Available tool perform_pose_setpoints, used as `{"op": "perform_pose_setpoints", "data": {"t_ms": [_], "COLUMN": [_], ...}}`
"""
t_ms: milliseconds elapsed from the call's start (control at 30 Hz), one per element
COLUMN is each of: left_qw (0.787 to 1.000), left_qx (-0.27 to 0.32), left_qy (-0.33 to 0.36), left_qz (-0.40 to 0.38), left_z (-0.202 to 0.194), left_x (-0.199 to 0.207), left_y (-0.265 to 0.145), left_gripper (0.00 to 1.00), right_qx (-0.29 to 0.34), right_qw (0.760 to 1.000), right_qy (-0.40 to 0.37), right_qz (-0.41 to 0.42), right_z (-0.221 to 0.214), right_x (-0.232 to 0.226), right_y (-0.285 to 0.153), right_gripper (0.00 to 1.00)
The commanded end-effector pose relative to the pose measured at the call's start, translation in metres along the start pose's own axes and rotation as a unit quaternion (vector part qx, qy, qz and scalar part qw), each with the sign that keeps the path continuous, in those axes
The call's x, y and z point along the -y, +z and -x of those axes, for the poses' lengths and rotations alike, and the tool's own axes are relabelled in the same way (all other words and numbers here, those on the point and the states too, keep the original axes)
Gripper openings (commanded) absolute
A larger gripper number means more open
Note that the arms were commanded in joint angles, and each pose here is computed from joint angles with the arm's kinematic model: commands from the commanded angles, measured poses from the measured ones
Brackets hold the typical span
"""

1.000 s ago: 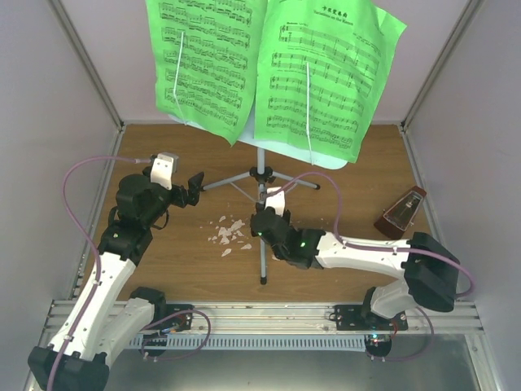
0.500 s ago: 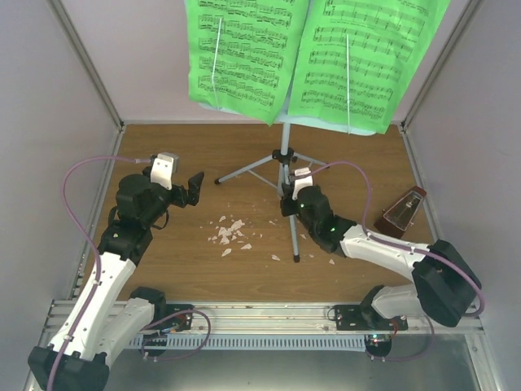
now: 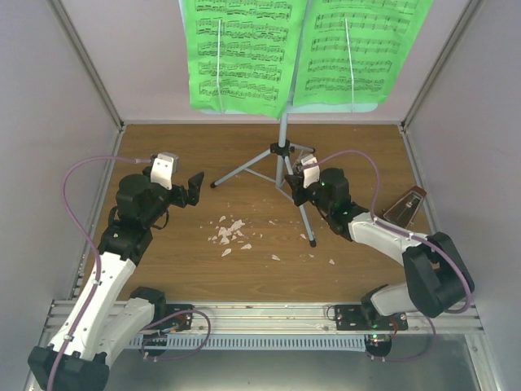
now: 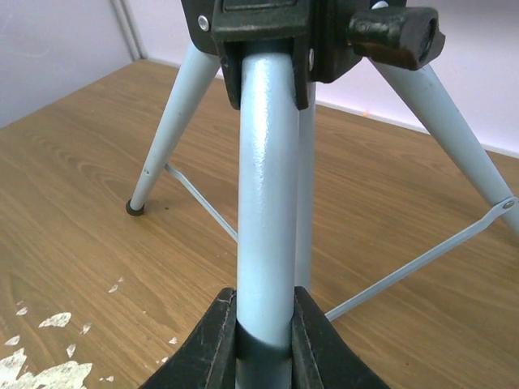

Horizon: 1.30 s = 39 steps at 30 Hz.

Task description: Pack up the instrument practice props

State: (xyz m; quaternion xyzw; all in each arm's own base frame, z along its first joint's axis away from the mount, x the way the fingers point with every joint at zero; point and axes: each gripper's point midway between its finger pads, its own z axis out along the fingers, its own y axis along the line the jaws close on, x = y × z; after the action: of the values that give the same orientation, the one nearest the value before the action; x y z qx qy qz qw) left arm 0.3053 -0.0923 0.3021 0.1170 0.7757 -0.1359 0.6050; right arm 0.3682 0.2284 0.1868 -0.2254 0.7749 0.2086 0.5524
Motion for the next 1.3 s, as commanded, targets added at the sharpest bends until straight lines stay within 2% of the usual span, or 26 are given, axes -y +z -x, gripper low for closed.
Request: {"op": "perform_pose_setpoints", "data": {"t_ms": [0, 100, 133, 200, 267, 400, 533, 667, 800, 933, 1100, 1267], "left_qw": [1.000, 1.000, 1.000, 1.000, 1.000, 0.999, 0.998, 0.996, 0.995, 0.987, 0.972, 0.962], "left_qx": [0.019, 0.019, 0.021, 0.024, 0.029, 0.043, 0.056, 0.077, 0.069, 0.060, 0.062, 0.081], "left_qy": [0.006, 0.007, 0.008, 0.008, 0.008, 0.008, 0.000, -0.027, -0.059, -0.079, -0.104, -0.113], "left_qz": [-0.005, -0.003, -0.004, -0.001, 0.003, 0.018, 0.029, 0.020, -0.044, -0.126, -0.200, -0.236], "left_z": [0.009, 0.009, 0.010, 0.011, 0.013, 0.018, 0.026, 0.047, 0.072, 0.104, 0.138, 0.165], "left_x": [0.003, 0.002, 0.002, 0.001, 0.000, -0.004, -0.007, -0.002, 0.022, 0.046, 0.055, 0.056], "left_y": [0.000, -0.001, -0.001, -0.003, -0.005, -0.010, -0.017, -0.033, -0.047, -0.058, -0.063, -0.062], "left_gripper": [0.99, 0.99, 0.99, 0.99, 0.99, 0.99, 0.99, 0.99, 0.99, 0.99, 0.98, 0.89], "right_qx": [0.057, 0.060, 0.061, 0.061, 0.062, 0.063, 0.051, 0.054, 0.078, 0.129, 0.150, 0.166], "right_qw": [0.991, 0.990, 0.990, 0.990, 0.990, 0.991, 0.993, 0.994, 0.991, 0.984, 0.974, 0.958], "right_qy": [-0.112, -0.116, -0.116, -0.115, -0.115, -0.112, -0.097, -0.079, -0.053, -0.016, 0.018, 0.051], "right_qz": [0.051, 0.050, 0.049, 0.048, 0.045, 0.041, 0.040, 0.050, 0.092, 0.118, 0.171, 0.230], "right_z": [0.034, 0.035, 0.036, 0.037, 0.039, 0.038, 0.033, 0.033, 0.058, 0.108, 0.173, 0.214], "right_x": [-0.016, -0.015, -0.015, -0.016, -0.015, -0.016, -0.015, -0.022, -0.041, -0.055, -0.076, -0.094], "right_y": [0.002, -0.001, -0.002, -0.005, -0.010, -0.023, -0.033, -0.053, -0.087, -0.126, -0.155, -0.170], "right_gripper": [0.00, 0.01, 0.06, 0.36, 0.58, 0.67, 0.79, 0.82, 0.84, 0.90, 0.88, 0.86]}}
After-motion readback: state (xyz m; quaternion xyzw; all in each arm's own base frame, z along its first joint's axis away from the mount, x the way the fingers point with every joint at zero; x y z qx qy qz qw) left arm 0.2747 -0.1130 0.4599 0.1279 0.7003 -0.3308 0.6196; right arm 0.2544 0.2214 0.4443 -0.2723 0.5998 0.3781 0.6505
